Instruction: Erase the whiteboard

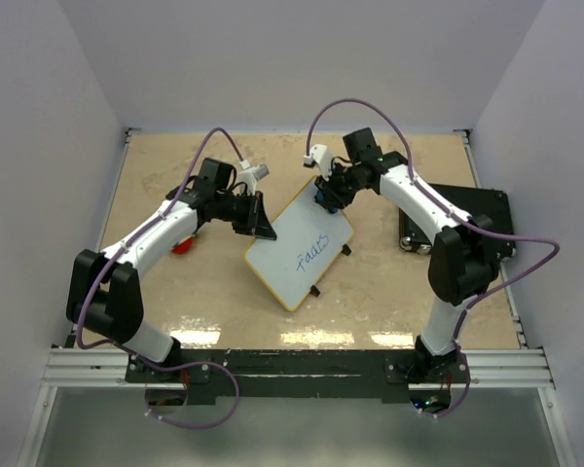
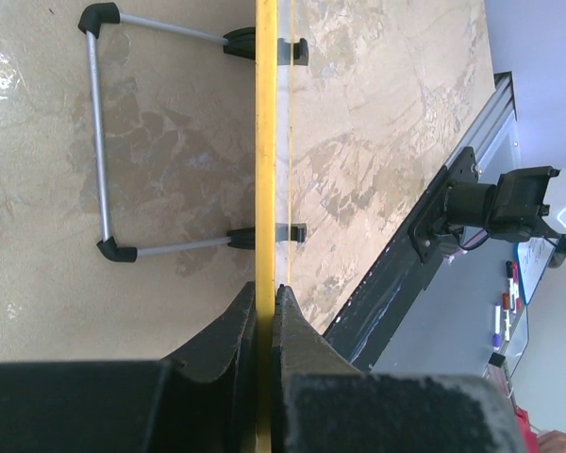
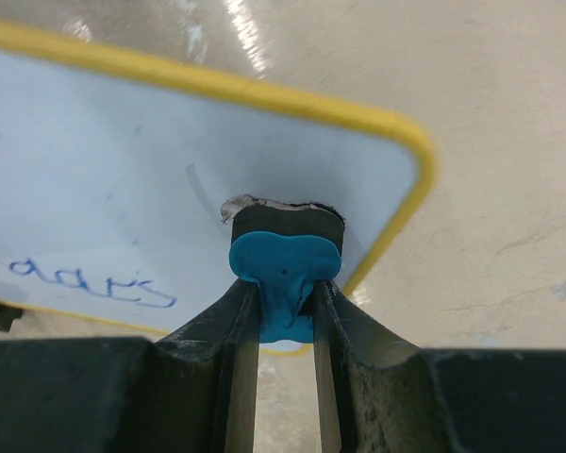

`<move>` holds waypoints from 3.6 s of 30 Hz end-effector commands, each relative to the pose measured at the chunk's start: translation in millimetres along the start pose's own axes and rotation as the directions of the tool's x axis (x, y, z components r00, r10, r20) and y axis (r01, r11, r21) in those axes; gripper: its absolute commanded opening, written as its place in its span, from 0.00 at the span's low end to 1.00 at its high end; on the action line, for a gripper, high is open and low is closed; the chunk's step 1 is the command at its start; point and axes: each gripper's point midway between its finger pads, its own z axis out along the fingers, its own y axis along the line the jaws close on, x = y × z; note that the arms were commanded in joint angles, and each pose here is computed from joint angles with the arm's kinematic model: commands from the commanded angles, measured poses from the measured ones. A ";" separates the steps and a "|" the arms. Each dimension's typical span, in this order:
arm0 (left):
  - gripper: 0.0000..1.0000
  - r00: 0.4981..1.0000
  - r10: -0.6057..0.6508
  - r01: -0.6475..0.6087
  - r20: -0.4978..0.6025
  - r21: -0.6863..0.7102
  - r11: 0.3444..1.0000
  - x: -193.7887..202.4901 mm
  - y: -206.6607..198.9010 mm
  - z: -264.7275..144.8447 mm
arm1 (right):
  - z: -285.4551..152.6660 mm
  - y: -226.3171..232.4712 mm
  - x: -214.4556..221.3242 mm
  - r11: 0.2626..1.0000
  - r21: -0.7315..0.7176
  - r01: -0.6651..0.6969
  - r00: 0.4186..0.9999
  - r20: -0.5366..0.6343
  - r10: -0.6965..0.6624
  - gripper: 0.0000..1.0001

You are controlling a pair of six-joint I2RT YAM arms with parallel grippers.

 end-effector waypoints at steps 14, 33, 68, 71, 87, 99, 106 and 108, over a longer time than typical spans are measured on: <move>0.00 0.997 0.057 -0.056 0.044 -0.035 0.998 -19.3 7.3 5.7 | 11.1 58.4 41.8 1.000 -0.026 0.003 0.999 -0.038 -0.004 0.00; 0.00 0.997 0.061 -0.060 0.043 -0.034 0.998 -18.4 7.1 6.0 | 10.8 82.0 -28.4 1.000 -0.001 -0.005 0.999 0.046 0.005 0.00; 0.00 0.997 0.061 -0.060 0.038 -0.038 0.997 -16.1 9.1 6.6 | 5.6 121.2 2.5 0.999 -0.013 -0.045 0.999 -0.006 0.045 0.00; 0.00 0.997 0.061 -0.059 0.039 -0.041 0.997 -15.6 9.4 6.2 | 13.2 128.9 28.0 0.999 -0.023 -0.049 0.997 -0.061 0.048 0.00; 0.00 0.998 0.058 -0.056 0.033 -0.043 0.998 -17.3 11.6 9.1 | 19.7 139.2 74.2 1.000 -0.021 -0.018 0.988 -0.153 0.015 0.00; 0.00 0.998 0.056 -0.055 0.034 -0.044 0.998 -17.6 12.5 9.9 | 15.9 168.4 22.9 0.998 -0.028 -0.051 0.996 -0.076 0.049 0.00; 0.00 0.998 0.055 -0.053 0.034 -0.046 0.998 -16.3 12.4 9.2 | 32.4 174.4 62.9 0.997 -0.027 -0.069 0.983 -0.171 0.063 0.00; 0.00 0.998 0.057 -0.055 0.035 -0.047 0.997 -16.4 12.0 8.4 | 32.5 177.1 70.6 0.997 -0.035 -0.074 0.979 -0.192 0.066 0.00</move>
